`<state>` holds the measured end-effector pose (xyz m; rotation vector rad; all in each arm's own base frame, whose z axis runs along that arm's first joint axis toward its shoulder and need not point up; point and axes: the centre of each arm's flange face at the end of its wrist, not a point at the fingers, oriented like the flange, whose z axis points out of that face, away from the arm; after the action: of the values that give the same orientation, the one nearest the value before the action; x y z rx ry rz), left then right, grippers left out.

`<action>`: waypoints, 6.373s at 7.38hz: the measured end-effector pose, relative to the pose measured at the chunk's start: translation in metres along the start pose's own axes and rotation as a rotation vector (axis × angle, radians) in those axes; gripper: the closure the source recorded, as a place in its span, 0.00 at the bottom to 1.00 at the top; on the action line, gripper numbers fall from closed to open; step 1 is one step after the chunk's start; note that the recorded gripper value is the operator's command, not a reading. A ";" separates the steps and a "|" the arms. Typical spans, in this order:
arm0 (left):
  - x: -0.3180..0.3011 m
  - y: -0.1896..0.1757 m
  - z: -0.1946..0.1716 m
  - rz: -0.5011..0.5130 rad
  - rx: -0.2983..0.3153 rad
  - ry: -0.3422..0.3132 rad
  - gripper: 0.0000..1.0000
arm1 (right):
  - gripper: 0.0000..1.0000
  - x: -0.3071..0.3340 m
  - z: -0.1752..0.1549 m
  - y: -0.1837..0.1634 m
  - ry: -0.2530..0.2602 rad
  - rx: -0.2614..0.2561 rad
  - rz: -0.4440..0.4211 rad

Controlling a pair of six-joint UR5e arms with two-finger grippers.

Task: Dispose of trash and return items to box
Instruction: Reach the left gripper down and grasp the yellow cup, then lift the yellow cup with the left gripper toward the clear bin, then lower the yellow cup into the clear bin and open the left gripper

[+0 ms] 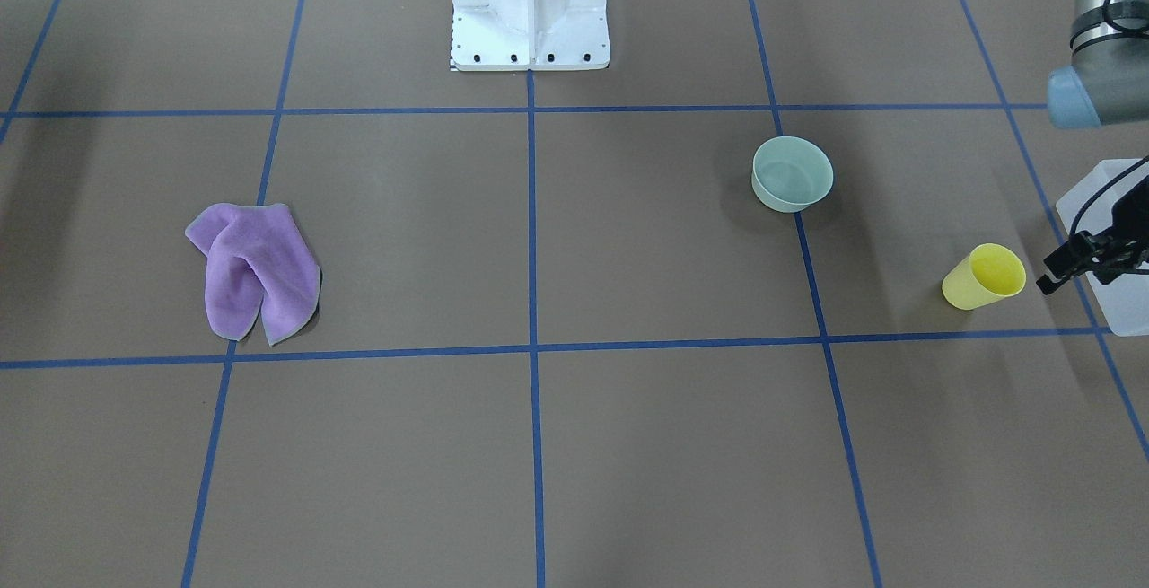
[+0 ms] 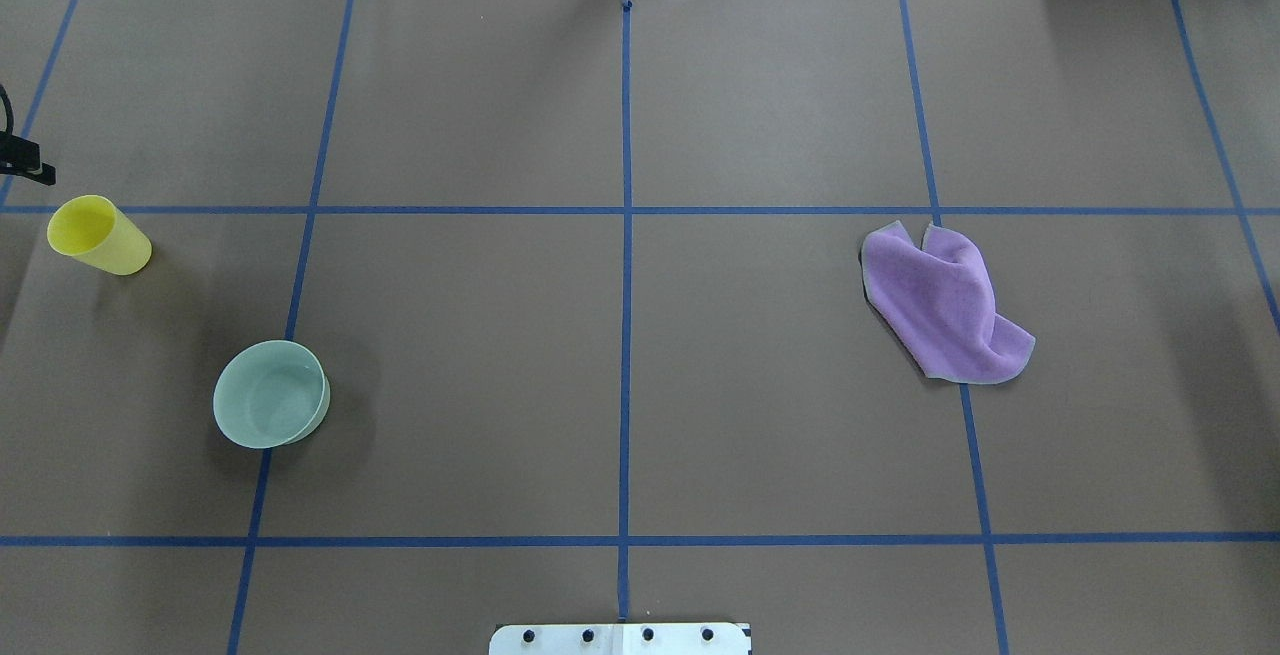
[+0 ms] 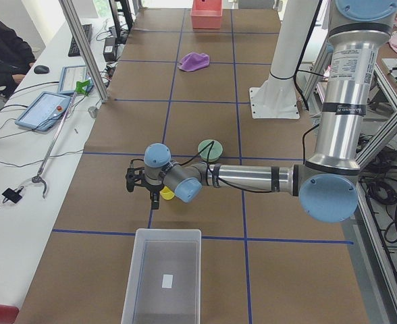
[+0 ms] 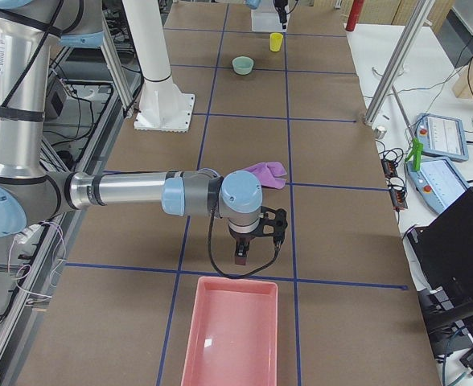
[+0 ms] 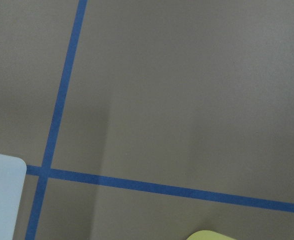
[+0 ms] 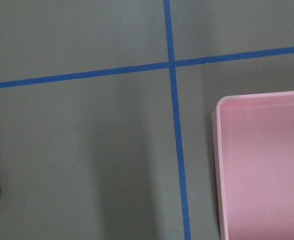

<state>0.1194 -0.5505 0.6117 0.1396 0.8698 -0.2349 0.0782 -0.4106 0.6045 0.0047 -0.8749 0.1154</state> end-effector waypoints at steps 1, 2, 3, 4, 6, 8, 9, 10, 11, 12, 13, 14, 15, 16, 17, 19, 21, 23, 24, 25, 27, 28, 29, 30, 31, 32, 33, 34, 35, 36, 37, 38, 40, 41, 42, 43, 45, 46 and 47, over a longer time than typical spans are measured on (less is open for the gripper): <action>0.002 0.002 0.002 0.001 -0.001 0.004 0.02 | 0.00 0.000 0.000 0.000 0.000 -0.001 0.001; 0.004 0.004 0.003 0.005 -0.004 0.007 0.02 | 0.00 0.001 0.001 0.000 0.000 -0.002 0.002; 0.006 0.008 0.007 0.012 -0.013 0.007 0.02 | 0.00 0.002 0.001 0.000 0.000 -0.003 0.004; 0.011 0.015 0.014 0.023 -0.029 0.007 0.02 | 0.00 0.002 0.002 0.001 0.000 -0.004 0.005; 0.016 0.030 0.025 0.039 -0.066 0.013 0.05 | 0.00 0.002 0.002 0.001 0.000 -0.005 0.005; 0.013 0.040 0.026 0.042 -0.086 0.020 0.58 | 0.00 0.003 0.002 0.001 0.000 -0.005 0.006; 0.012 0.043 0.026 0.043 -0.090 0.020 0.78 | 0.00 0.003 0.002 0.001 0.000 -0.006 0.006; 0.012 0.045 0.026 0.043 -0.093 0.020 0.93 | 0.00 0.003 0.002 0.001 -0.001 -0.005 0.006; 0.012 0.046 0.026 0.044 -0.093 0.019 1.00 | 0.00 0.003 0.002 0.001 -0.001 -0.005 0.005; 0.014 0.046 0.027 0.046 -0.093 0.021 1.00 | 0.00 0.002 0.002 0.001 -0.001 -0.004 0.004; 0.017 0.046 0.024 0.049 -0.098 0.032 1.00 | 0.00 0.002 0.002 0.001 -0.001 -0.004 0.004; 0.019 0.045 0.013 0.043 -0.113 0.067 1.00 | 0.00 0.002 0.002 0.001 -0.001 -0.004 0.004; 0.010 0.034 -0.016 0.012 -0.119 0.129 1.00 | 0.00 0.002 0.002 0.001 -0.001 -0.004 0.004; -0.006 0.021 -0.047 -0.022 -0.103 0.180 1.00 | 0.00 0.002 0.002 0.001 -0.001 -0.004 0.004; -0.022 0.012 -0.072 -0.050 -0.079 0.208 1.00 | 0.00 0.001 0.002 0.000 -0.001 -0.005 0.003; -0.063 0.000 -0.107 -0.058 -0.022 0.200 1.00 | 0.00 0.000 0.002 -0.001 -0.001 -0.004 0.001; -0.123 -0.014 -0.144 0.033 0.016 0.118 1.00 | 0.00 -0.001 0.001 -0.002 -0.003 -0.003 -0.001; -0.195 -0.004 -0.173 0.126 0.026 0.008 1.00 | 0.00 -0.002 0.001 -0.003 -0.003 -0.003 -0.002; -0.226 0.018 -0.170 0.142 0.003 -0.039 1.00 | 0.00 -0.002 0.001 -0.003 -0.003 -0.003 -0.003; -0.251 0.044 -0.161 0.132 -0.025 -0.080 1.00 | 0.00 -0.002 0.001 -0.003 -0.003 -0.003 -0.003; -0.276 0.068 -0.146 0.100 -0.065 -0.118 1.00 | 0.00 -0.002 0.001 -0.003 -0.003 -0.003 -0.003; -0.279 0.066 -0.142 0.089 -0.073 -0.121 1.00 | 0.00 -0.002 0.002 -0.003 -0.002 -0.004 -0.004; -0.277 0.055 -0.142 0.068 -0.071 -0.121 1.00 | 0.00 -0.002 0.002 -0.003 -0.002 -0.004 -0.004; -0.273 0.042 -0.142 0.035 -0.065 -0.121 1.00 | 0.00 -0.002 0.002 -0.003 -0.001 -0.005 -0.004; -0.270 0.031 -0.138 -0.006 -0.068 -0.110 1.00 | 0.00 -0.002 0.002 -0.003 -0.001 -0.005 -0.004; -0.263 0.026 -0.129 -0.046 -0.086 -0.085 1.00 | 0.00 -0.002 0.002 -0.003 -0.001 -0.005 -0.004; -0.255 0.023 -0.116 -0.078 -0.112 -0.062 1.00 | 0.00 -0.002 0.002 -0.003 -0.001 -0.005 -0.004; -0.248 0.024 -0.104 -0.095 -0.137 -0.044 1.00 | 0.00 -0.002 0.002 -0.003 -0.001 -0.004 -0.006; -0.242 0.025 -0.095 -0.102 -0.158 -0.034 1.00 | 0.00 -0.003 0.001 -0.003 -0.001 -0.003 -0.007; -0.238 0.026 -0.085 -0.105 -0.177 -0.032 1.00 | 0.00 -0.003 0.001 -0.003 -0.002 -0.003 -0.008; -0.242 0.030 -0.076 -0.104 -0.186 -0.032 1.00 | 0.00 -0.003 0.001 -0.003 -0.002 -0.003 -0.008; -0.251 0.035 -0.065 -0.096 -0.189 -0.033 1.00 | 0.00 -0.003 0.001 -0.003 -0.002 -0.003 -0.008; -0.269 0.046 -0.043 -0.079 -0.193 -0.037 1.00 | 0.00 -0.003 0.001 -0.003 -0.002 -0.003 -0.009; -0.273 0.048 -0.038 -0.075 -0.196 -0.038 1.00 | 0.00 -0.003 0.001 -0.003 -0.003 -0.003 -0.010; -0.274 0.050 -0.036 -0.074 -0.198 -0.039 1.00 | 0.00 -0.003 0.001 -0.003 -0.003 -0.004 -0.010; -0.275 0.050 -0.034 -0.072 -0.200 -0.040 1.00 | 0.00 -0.003 0.002 -0.003 -0.003 -0.004 -0.009; -0.275 0.050 -0.033 -0.065 -0.197 -0.052 0.72 | 0.00 -0.003 0.002 -0.003 -0.003 -0.005 -0.009; -0.276 0.050 -0.033 -0.058 -0.191 -0.065 0.31 | 0.00 -0.003 0.002 -0.003 -0.003 -0.005 -0.008; -0.277 0.050 -0.033 -0.055 -0.186 -0.073 0.27 | 0.00 -0.003 0.002 -0.003 -0.004 -0.005 -0.009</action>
<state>-0.0642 -0.4546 0.8046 -0.0660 0.8190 -0.2077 0.0747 -0.4145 0.6034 0.0035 -0.8788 0.1050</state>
